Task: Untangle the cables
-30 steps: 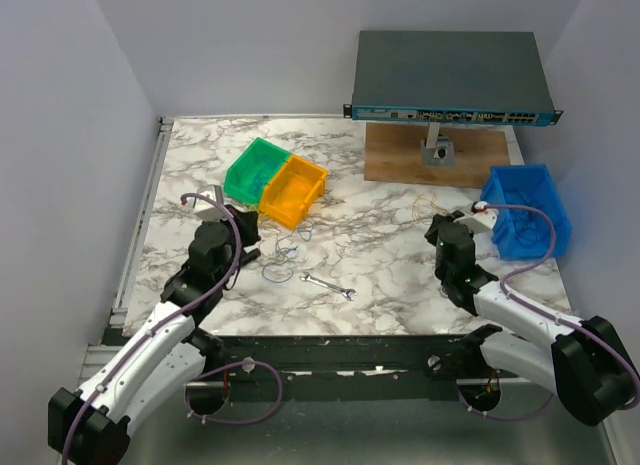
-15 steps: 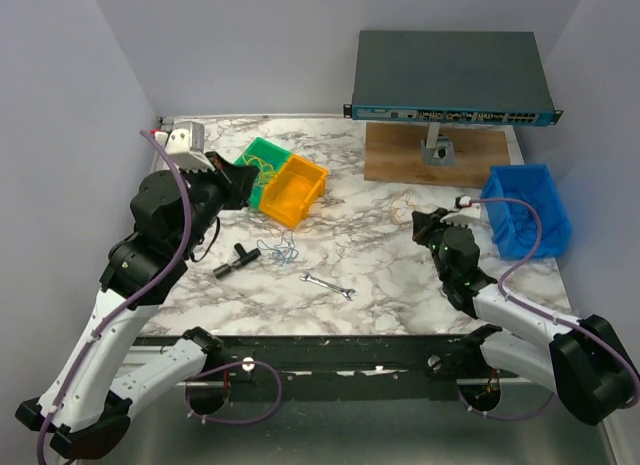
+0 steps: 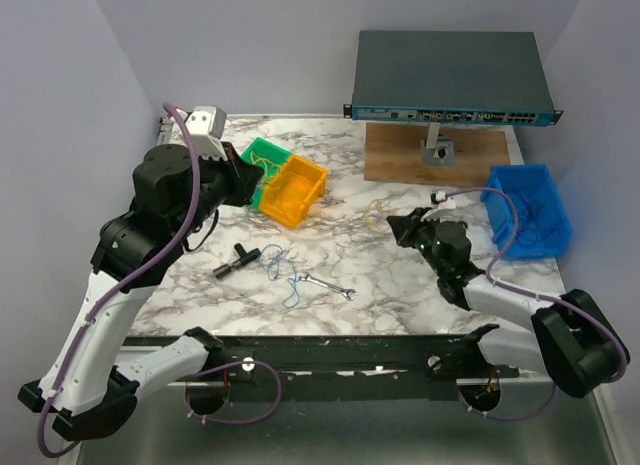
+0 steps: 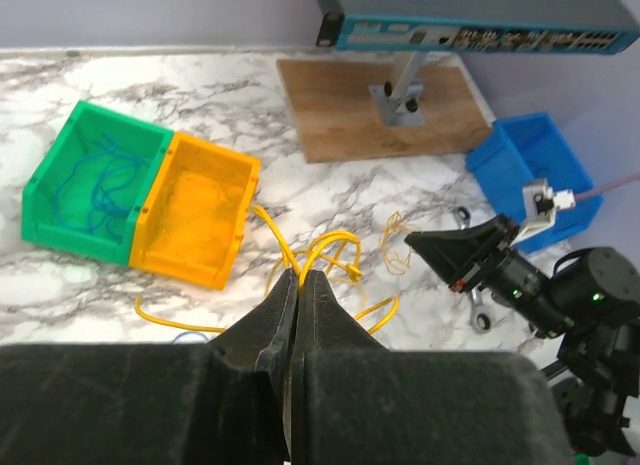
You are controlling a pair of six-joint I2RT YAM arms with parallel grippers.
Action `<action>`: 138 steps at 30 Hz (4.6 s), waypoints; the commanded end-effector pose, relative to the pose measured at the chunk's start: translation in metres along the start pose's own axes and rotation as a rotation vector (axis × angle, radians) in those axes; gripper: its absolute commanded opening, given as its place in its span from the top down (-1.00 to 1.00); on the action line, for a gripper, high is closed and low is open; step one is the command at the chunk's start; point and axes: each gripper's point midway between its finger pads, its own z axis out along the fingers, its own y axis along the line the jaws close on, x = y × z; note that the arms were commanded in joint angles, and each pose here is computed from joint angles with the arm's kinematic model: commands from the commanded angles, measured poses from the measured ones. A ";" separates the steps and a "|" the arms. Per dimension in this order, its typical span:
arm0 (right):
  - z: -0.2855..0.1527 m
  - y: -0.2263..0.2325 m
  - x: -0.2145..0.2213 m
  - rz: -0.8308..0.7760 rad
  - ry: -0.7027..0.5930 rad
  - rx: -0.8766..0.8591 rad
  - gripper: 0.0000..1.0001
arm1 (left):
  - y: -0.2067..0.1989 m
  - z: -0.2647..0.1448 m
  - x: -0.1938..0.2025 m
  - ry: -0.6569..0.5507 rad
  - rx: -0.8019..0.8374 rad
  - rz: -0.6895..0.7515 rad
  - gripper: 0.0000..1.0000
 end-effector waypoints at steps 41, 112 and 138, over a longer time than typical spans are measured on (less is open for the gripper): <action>0.069 0.128 -0.034 -0.096 0.092 -0.158 -0.56 | 0.072 0.066 0.016 0.039 -0.364 0.054 1.00; -0.033 0.001 -0.007 -0.029 -0.129 0.168 -0.46 | 0.066 0.149 -0.008 0.156 -0.389 0.067 1.00; -0.035 0.002 -0.011 -0.015 -0.142 0.166 -0.46 | 0.157 0.261 0.220 0.556 -0.515 -0.151 1.00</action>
